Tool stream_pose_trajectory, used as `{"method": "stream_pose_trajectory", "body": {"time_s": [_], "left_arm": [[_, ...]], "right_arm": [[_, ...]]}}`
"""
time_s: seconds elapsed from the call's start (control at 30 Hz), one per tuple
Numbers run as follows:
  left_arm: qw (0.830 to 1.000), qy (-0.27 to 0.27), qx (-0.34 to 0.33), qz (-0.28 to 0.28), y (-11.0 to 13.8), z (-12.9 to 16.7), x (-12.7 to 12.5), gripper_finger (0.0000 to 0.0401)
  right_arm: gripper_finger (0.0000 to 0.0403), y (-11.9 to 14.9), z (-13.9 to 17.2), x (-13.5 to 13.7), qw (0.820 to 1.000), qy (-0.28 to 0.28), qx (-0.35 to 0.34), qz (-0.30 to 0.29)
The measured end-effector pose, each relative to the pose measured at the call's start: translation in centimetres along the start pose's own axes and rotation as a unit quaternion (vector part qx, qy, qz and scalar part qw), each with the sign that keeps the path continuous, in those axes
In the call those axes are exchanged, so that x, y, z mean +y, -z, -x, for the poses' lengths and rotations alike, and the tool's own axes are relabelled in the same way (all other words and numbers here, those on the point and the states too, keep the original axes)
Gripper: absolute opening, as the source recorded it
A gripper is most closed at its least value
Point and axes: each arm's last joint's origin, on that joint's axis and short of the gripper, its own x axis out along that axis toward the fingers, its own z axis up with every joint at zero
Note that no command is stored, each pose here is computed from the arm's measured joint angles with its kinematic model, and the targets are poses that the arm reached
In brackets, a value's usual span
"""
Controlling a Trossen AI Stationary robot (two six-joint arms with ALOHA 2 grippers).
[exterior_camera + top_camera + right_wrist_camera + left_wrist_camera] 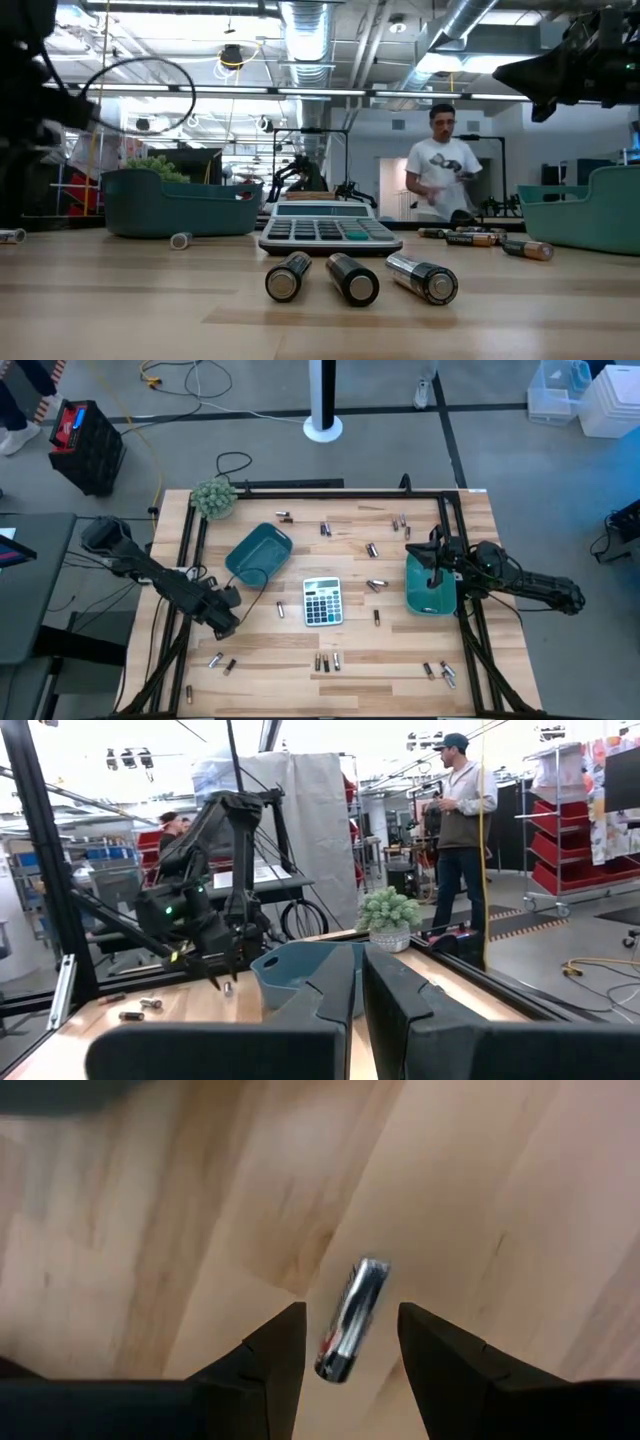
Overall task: Sort batteries
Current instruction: Put the silver/black battery into the blue bin
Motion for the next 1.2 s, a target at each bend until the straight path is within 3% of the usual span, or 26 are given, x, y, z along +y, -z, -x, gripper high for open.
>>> {"method": "stream_pose_trajectory", "body": {"time_s": [0.43, 0.77, 1.0, 1.2], "left_arm": [[0.999, -0.031, 0.037, -0.012, 0.0, -2.7, -1.1, 0.0149], [0.999, -0.024, 0.024, 0.003, -0.2, -2.8, -1.3, 0.0039], [0.999, -0.028, 0.018, 0.023, -0.2, -2.8, -1.3, 0.0038], [1.000, -0.005, -0.002, 0.001, -0.5, -1.7, -1.6, 0.0038]], "right_arm": [[0.0044, 0.1, 0.0, -0.2, 1.000, 0.009, 0.008, 0.002], [0.0044, 0.2, 0.0, -0.2, 1.000, 0.010, 0.010, 0.002], [0.0044, 0.2, 0.0, -0.2, 1.000, 0.010, 0.012, 0.002], [0.0044, 0.2, 0.0, -0.2, 1.000, 0.010, 0.012, 0.002]]}}
